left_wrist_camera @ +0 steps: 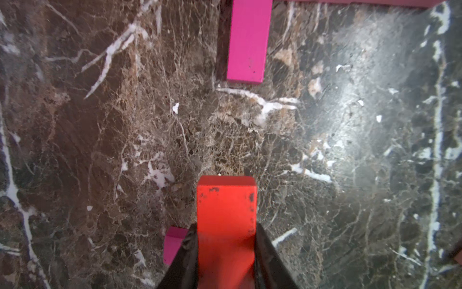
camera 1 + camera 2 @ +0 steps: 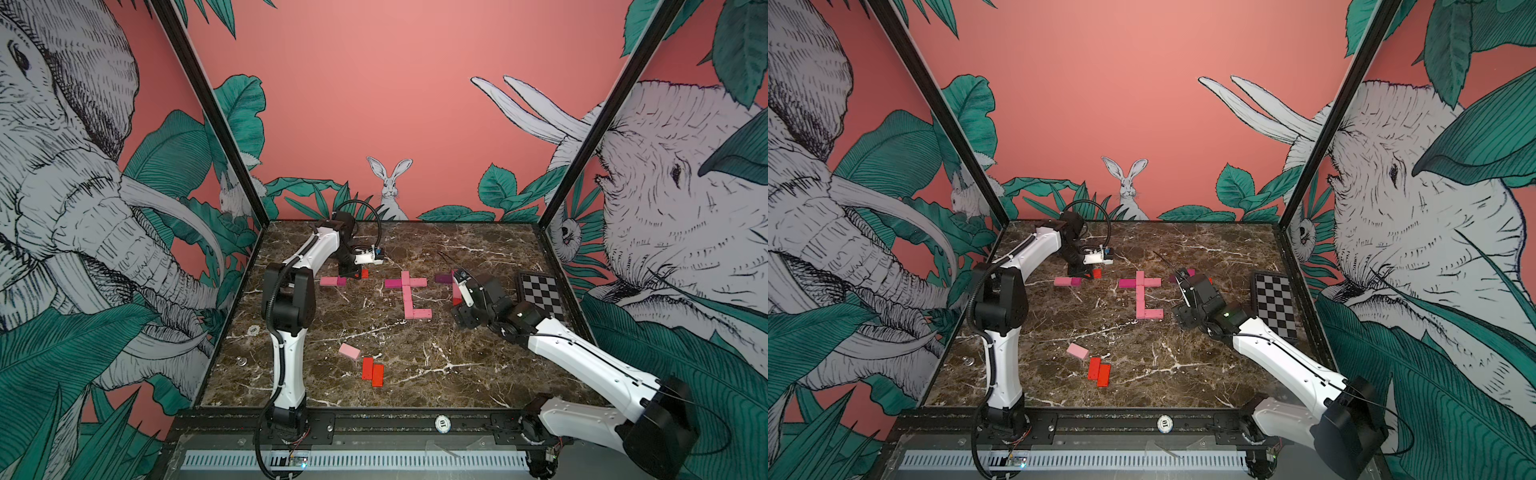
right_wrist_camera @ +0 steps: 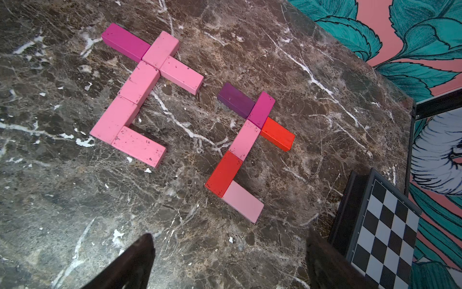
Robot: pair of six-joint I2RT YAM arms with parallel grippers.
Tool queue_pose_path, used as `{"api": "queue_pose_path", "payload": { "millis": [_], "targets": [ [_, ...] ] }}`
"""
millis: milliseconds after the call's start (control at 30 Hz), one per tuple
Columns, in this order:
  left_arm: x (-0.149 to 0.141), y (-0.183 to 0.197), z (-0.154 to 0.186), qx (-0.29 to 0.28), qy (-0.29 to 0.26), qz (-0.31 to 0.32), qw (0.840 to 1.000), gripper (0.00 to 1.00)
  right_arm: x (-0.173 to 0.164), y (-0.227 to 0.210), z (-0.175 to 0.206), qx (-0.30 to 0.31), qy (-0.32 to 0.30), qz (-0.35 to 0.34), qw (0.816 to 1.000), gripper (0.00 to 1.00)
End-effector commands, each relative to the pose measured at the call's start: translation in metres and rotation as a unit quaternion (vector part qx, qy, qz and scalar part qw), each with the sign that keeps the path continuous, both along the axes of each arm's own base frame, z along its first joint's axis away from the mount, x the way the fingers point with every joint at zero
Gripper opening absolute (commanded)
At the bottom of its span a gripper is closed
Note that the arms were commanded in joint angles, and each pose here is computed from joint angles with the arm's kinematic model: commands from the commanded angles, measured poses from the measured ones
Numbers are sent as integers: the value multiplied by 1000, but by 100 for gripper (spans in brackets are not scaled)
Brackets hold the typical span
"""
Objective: Assemble the letter t with building blocks
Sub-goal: Assemble the building block at the center of the board.
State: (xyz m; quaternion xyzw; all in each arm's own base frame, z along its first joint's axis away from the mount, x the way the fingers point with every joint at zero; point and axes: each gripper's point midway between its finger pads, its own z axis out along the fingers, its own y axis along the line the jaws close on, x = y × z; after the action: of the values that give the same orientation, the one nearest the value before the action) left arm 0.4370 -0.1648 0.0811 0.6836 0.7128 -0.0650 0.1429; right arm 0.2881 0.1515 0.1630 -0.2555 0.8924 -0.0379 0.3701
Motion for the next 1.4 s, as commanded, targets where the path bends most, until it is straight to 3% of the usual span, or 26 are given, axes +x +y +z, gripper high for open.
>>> {"api": "queue_pose_path", "payload": {
  "millis": [0, 1000, 1367],
  "targets": [
    [4, -4, 4, -11, -15, -19, 1000, 0, 3, -3, 3, 0, -5, -11, 1000, 92],
    [-1, 20, -47, 35, 15, -28, 999, 0, 2, -4, 4, 0, -5, -13, 1000, 92],
    [7, 24, -48, 44, 4, -24, 999, 0, 2, -4, 4, 1, -5, -12, 1000, 92]
  ]
}}
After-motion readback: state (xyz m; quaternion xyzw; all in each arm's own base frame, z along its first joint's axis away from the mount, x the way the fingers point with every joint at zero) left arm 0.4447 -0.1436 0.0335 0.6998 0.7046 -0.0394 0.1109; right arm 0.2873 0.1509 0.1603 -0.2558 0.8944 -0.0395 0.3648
